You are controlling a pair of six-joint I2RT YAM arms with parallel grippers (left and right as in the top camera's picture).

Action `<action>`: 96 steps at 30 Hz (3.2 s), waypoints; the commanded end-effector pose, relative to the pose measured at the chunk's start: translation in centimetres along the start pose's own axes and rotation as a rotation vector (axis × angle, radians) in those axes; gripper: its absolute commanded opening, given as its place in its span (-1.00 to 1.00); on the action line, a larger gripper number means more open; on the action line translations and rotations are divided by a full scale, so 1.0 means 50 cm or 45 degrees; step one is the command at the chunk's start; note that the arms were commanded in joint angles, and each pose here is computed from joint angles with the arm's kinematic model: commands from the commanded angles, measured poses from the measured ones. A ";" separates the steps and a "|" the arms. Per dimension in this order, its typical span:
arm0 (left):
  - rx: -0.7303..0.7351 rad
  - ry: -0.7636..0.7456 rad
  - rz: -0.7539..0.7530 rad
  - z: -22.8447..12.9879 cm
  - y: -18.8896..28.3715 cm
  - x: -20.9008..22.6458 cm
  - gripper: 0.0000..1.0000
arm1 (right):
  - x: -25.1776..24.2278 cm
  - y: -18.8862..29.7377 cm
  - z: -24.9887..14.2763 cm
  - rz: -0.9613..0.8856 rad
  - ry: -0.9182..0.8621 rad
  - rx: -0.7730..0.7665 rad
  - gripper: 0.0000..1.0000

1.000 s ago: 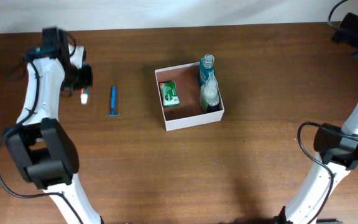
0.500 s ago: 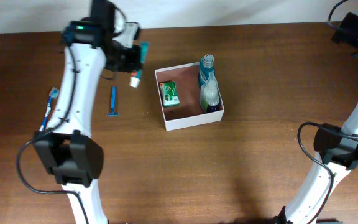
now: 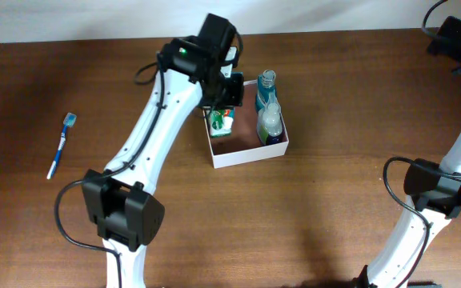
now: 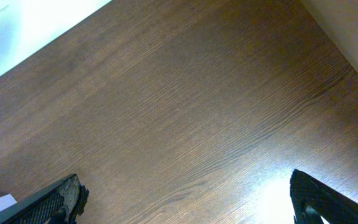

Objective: Pack container
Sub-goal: 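Lift the toothpaste tube and carry it over the pink box, then lower the toothpaste tube into the box beside the Dettol pack, then raise the left gripper and move it left to the blue razor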

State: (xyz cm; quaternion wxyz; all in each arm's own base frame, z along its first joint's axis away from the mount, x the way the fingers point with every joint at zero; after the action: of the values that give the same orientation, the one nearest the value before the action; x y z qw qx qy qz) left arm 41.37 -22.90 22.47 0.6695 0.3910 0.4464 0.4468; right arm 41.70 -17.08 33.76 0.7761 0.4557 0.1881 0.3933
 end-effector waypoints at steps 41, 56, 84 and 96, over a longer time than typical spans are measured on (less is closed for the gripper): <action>0.224 0.365 0.268 -0.042 -0.324 0.055 -0.78 | -0.002 -0.019 -0.004 -0.009 -0.007 0.033 0.97; 0.197 0.343 0.286 -0.035 -0.331 0.062 -0.36 | -0.002 -0.019 -0.004 -0.009 -0.007 0.033 0.97; 0.034 0.244 0.396 0.059 -0.032 0.122 0.40 | -0.002 -0.019 -0.004 -0.009 -0.007 0.033 0.97; 0.039 0.109 0.329 0.080 0.065 0.291 0.92 | -0.002 -0.019 -0.004 -0.009 -0.007 0.033 0.97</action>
State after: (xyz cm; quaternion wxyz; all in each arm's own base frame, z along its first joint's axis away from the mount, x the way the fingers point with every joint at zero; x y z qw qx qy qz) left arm 47.47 -9.83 21.24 0.5503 0.4278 0.4556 0.5537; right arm 41.70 -17.08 33.76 0.7761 0.4557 0.1881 0.3933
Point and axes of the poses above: each gripper's point midway between its finger pads, its own y axis back along the fingers, its own x axis along the line the jaws close on, z = x × y, the point moved 4 cm from there along y, back along the fingers, and after that the axes turned 4 degrees about -y, right-handed, at the moved point
